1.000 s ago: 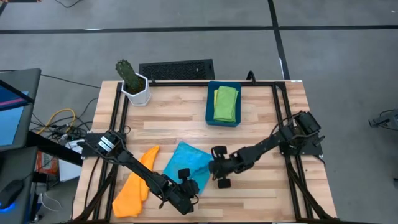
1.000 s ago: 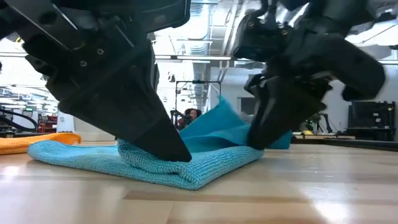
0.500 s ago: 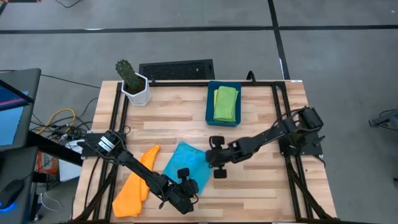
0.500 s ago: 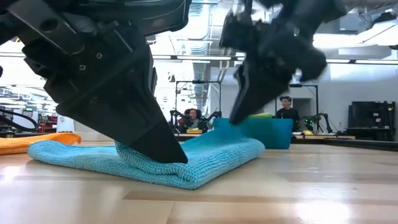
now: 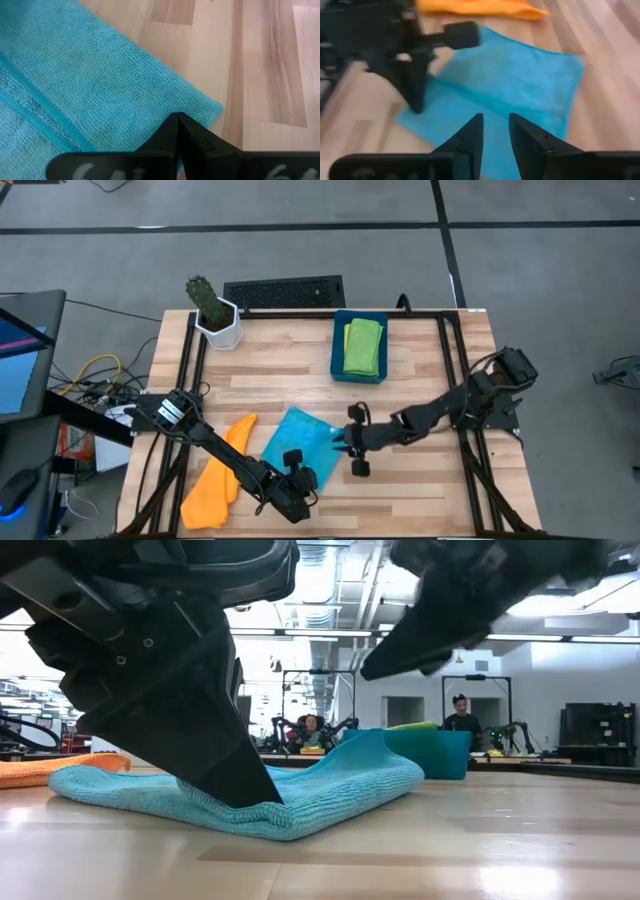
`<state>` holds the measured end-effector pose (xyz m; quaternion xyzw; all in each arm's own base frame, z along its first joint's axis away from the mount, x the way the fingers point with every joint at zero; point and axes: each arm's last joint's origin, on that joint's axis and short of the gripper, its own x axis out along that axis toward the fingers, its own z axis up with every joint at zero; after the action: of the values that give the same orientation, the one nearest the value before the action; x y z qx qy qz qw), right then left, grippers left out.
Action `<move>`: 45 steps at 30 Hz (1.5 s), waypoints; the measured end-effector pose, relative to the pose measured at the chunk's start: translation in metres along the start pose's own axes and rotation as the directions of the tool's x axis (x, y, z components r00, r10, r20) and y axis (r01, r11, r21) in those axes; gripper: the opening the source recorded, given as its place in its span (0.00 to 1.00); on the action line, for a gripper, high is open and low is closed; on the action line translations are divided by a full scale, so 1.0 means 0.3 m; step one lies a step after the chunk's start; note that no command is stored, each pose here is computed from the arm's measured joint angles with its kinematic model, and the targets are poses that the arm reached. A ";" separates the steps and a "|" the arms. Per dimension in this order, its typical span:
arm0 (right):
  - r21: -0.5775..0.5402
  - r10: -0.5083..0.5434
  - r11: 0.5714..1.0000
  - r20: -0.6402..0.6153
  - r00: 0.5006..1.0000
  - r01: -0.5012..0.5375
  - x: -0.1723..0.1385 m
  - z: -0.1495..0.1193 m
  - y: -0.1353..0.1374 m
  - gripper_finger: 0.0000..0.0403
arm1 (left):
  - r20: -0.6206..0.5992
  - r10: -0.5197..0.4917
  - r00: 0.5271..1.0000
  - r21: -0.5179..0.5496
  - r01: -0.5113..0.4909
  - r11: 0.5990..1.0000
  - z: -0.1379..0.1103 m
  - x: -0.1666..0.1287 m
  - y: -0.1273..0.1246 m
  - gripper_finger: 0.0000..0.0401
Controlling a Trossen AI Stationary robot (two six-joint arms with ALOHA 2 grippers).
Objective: Fold microfiber towels
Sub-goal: Fold the blue towel
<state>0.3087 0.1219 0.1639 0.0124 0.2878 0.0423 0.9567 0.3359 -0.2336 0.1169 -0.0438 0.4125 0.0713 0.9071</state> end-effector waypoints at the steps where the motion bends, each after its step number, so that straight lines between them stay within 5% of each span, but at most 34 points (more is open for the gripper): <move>1: 0.018 -0.003 1.000 0.035 0.999 0.002 0.014 -0.019 0.007 0.29 | 0.000 0.000 1.000 -0.001 0.000 1.000 0.000 0.000 -0.001 0.00; 14: 0.138 -0.121 0.982 -0.046 0.992 0.127 0.180 -0.209 -0.068 0.29 | -0.015 -0.031 0.999 -0.014 0.031 0.999 0.003 -0.007 -0.005 0.00; 20: 0.171 -0.081 0.981 -0.036 0.996 0.086 0.192 -0.211 -0.070 0.29 | 0.101 0.090 0.991 -0.091 -0.080 0.993 0.082 -0.144 -0.007 0.00; 25: 0.177 -0.072 0.981 -0.015 0.997 0.073 0.192 -0.206 -0.073 0.29 | 0.206 0.218 0.954 -0.161 -0.186 0.969 0.047 -0.167 -0.019 0.00; 37: 0.183 -0.038 0.982 0.003 0.999 0.036 0.194 -0.198 -0.072 0.29 | 0.072 0.208 0.975 -0.219 -0.188 0.957 -0.107 -0.033 -0.046 0.00; 45: 0.160 -0.058 0.987 0.163 0.985 0.031 0.183 -0.118 -0.057 0.29 | 0.063 0.212 0.975 -0.206 -0.195 0.959 -0.130 -0.036 -0.059 0.00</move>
<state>0.3361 0.1098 0.1033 0.0849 0.2093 -0.0031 0.9742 0.3029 -0.2574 0.0999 -0.0885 0.3670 0.2070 0.9026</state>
